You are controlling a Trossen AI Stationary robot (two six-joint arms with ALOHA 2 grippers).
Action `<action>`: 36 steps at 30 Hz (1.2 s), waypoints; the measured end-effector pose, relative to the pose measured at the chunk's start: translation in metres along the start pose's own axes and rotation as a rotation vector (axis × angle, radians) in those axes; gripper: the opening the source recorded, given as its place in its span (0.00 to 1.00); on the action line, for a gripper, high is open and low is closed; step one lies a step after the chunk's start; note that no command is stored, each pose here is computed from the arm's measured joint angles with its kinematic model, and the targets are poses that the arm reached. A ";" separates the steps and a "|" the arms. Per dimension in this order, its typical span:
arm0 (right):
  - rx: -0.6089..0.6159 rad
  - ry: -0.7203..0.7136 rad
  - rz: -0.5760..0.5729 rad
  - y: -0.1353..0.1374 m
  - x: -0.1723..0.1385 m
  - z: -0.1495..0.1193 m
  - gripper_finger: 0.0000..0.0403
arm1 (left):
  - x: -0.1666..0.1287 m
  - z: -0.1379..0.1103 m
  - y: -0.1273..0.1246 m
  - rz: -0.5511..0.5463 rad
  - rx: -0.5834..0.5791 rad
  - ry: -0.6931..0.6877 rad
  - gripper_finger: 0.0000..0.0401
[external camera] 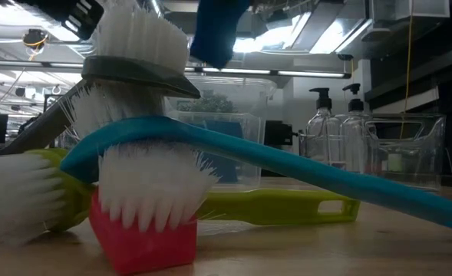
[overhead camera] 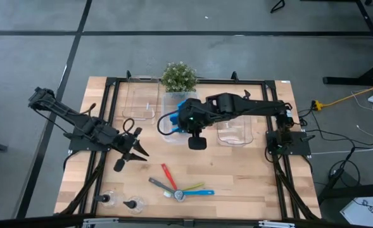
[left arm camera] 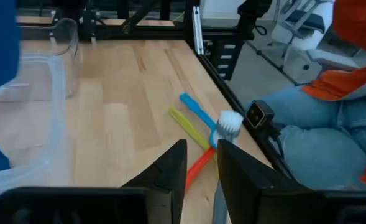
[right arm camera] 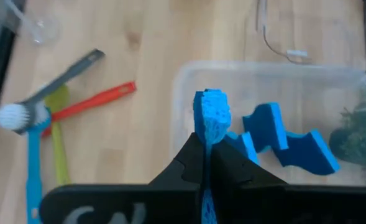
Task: Pick & Place Kitchen Sink Supplies
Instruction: Put the blue sponge into the middle transparent bin
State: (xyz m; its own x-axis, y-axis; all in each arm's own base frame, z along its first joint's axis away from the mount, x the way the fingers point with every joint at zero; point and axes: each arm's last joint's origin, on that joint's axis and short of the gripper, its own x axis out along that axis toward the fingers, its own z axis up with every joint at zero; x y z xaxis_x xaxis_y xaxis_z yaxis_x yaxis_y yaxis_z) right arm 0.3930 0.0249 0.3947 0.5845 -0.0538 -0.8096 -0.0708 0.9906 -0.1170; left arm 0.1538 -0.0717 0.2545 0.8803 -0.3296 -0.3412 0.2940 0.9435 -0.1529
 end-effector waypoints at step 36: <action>0.021 0.184 0.148 -0.035 0.117 -0.068 0.03 | -0.002 0.004 0.001 0.040 0.060 -0.093 0.21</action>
State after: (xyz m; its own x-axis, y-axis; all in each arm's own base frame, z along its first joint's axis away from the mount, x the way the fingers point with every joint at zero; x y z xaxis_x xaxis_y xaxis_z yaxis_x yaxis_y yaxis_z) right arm 0.4093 -0.0241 0.2651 0.4113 0.0719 -0.9087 -0.1265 0.9917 0.0213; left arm 0.1537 -0.0696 0.2588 0.9217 -0.2896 -0.2582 0.2773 0.9571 -0.0836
